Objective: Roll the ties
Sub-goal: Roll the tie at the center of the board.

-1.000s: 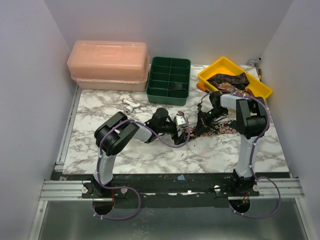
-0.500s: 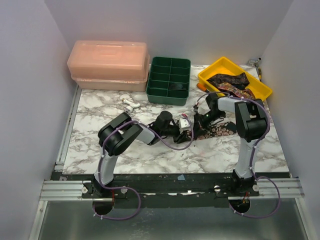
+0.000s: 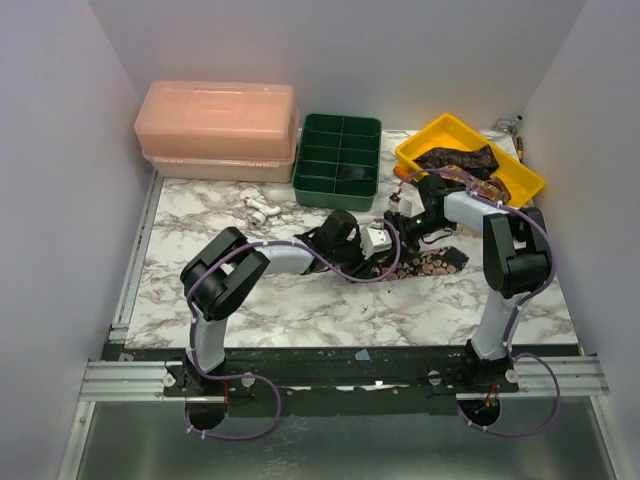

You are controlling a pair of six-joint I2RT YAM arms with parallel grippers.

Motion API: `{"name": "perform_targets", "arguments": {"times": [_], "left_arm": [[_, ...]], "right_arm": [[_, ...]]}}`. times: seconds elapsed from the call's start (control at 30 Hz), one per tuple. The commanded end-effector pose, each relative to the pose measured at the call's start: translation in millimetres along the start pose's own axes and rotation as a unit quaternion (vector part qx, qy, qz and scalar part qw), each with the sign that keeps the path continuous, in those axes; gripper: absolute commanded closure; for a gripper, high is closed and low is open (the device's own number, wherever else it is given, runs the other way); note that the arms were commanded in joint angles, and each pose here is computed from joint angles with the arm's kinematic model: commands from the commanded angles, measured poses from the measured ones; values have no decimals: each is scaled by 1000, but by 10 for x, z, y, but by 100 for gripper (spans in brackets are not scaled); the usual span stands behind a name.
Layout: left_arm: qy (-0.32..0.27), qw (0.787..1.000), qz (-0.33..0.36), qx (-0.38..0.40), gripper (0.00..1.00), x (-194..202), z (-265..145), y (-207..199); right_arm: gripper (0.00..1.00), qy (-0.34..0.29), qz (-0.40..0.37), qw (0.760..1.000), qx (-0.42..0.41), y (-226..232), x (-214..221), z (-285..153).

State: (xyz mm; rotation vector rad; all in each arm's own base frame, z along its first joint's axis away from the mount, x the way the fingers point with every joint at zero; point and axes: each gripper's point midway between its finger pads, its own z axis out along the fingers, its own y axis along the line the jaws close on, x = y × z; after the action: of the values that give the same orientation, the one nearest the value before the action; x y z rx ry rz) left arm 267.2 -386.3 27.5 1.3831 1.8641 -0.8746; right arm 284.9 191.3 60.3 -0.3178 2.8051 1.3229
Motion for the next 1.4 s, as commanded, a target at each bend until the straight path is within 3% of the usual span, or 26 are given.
{"name": "perform_targets", "arguments": {"times": [0.0, 0.07, 0.13, 0.27, 0.37, 0.43, 0.57, 0.7, 1.0, 1.2, 1.27, 1.37], "left_arm": [[136, 988, -73, -11, 82, 658, -61, -92], [141, 988, -70, -12, 82, 652, -54, -93], [141, 987, -70, -12, 82, 632, -56, -91], [139, 988, -66, -10, 79, 618, -58, -89], [127, 990, -59, -5, 67, 571, -42, -92], [107, 993, -55, 6, 52, 494, -25, -83], [24, 999, -34, 13, 35, 187, -40, -26], [-69, 997, 9, 24, 28, -132, -105, -49], [-183, 980, 66, 36, 19, -384, -11, -74], [-207, 975, 68, 40, 20, -435, 226, -52], [-205, 976, 61, 44, 27, -431, 314, -56], [-189, 980, 52, 42, 46, -368, 411, -53]], "right_arm": [[37, 8, 11, 999, -45, 193, 18, 175], [45, 16, 14, 999, -41, 144, 37, 223], [60, 30, 13, 999, -23, 35, 83, 251], [99, 60, -1, 998, 34, -278, 231, 250], [99, 71, -7, 994, 78, -520, 310, 214], [99, 73, -14, 992, 106, -664, 333, 206], [100, 74, -22, 984, 159, -907, 382, 199], [100, 71, -28, 974, 212, -1101, 355, 148], [99, 115, -42, 949, 290, -1385, 461, 159], [99, 130, -53, 947, 290, -1401, 438, 214], [99, 133, -51, 950, 277, -1359, 434, 240], [99, 124, -49, 962, 240, -1205, 364, 306]]}}
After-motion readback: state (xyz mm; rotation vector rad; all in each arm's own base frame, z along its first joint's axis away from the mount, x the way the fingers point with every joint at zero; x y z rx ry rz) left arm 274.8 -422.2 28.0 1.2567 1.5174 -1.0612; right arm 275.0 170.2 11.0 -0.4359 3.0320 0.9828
